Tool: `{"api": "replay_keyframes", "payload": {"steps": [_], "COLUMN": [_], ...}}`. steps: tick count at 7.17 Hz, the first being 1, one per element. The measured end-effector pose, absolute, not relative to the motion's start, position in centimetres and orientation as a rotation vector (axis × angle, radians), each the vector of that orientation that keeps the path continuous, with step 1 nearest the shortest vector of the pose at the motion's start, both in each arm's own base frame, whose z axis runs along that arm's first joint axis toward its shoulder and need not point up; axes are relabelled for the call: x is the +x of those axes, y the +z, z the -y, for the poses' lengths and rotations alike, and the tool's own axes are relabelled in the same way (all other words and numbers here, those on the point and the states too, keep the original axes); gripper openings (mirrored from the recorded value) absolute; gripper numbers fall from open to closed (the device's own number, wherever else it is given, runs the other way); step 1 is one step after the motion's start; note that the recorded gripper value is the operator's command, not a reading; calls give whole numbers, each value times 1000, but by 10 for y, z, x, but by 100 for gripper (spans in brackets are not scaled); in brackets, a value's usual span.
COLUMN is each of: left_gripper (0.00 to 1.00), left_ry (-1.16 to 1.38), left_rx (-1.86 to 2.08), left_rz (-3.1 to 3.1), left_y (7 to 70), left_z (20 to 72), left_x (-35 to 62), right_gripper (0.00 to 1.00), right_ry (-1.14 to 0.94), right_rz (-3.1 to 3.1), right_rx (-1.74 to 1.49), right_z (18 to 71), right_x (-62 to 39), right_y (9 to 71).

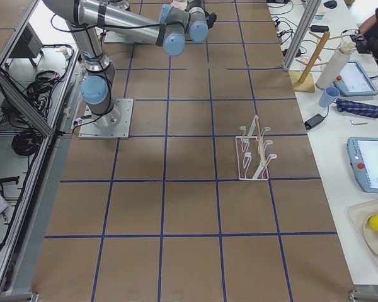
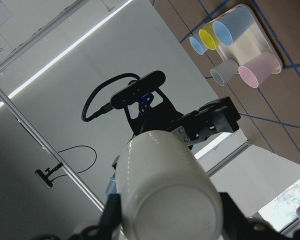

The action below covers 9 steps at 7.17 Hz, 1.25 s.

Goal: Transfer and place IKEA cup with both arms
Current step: 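Close the left gripper on the white cup's rim beside the right gripper, then open and withdraw the right gripper while the left gripper carries the cup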

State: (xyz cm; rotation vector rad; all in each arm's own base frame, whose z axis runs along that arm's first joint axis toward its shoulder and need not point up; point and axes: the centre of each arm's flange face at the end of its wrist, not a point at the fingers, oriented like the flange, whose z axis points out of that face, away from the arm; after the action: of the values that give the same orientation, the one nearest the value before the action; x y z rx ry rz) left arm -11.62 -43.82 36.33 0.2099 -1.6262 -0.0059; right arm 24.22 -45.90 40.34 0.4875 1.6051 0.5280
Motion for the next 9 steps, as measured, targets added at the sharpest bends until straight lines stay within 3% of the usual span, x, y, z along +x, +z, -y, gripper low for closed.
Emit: {"api": "replay_keyframes", "payload": {"steps": [1,2,3,5,6,7,8,9], "left_gripper": [91,69,39,0,0,0,0,0], "left_ry": [-6,-8,-8,-8,-5,-2,5,13], "left_rx": [207,205,203,198,193,189,185,181], "left_rz": [1627,1629,1629,1632,1634,1635,1636,1637], "left_y": [366,368,368,368,369,369,371,373], "left_z": [436,433,432,431,431,431,431,431], "left_x": [-117,-118,-118,-119,-119,-119,-119,-118], "right_gripper": [0,0,0,0,0,19,66,86], "right_ry": [529,531,534,537,538,538,538,537], "right_rz": [-1605,-1605,-1605,-1605,-1604,-1605,-1606,-1607], "right_rx": [488,490,493,495,496,496,496,495], "right_z": [459,459,460,461,461,461,461,461], "right_x": [242,242,242,242,242,242,242,242], "right_y": [403,402,401,399,399,399,399,400]}}
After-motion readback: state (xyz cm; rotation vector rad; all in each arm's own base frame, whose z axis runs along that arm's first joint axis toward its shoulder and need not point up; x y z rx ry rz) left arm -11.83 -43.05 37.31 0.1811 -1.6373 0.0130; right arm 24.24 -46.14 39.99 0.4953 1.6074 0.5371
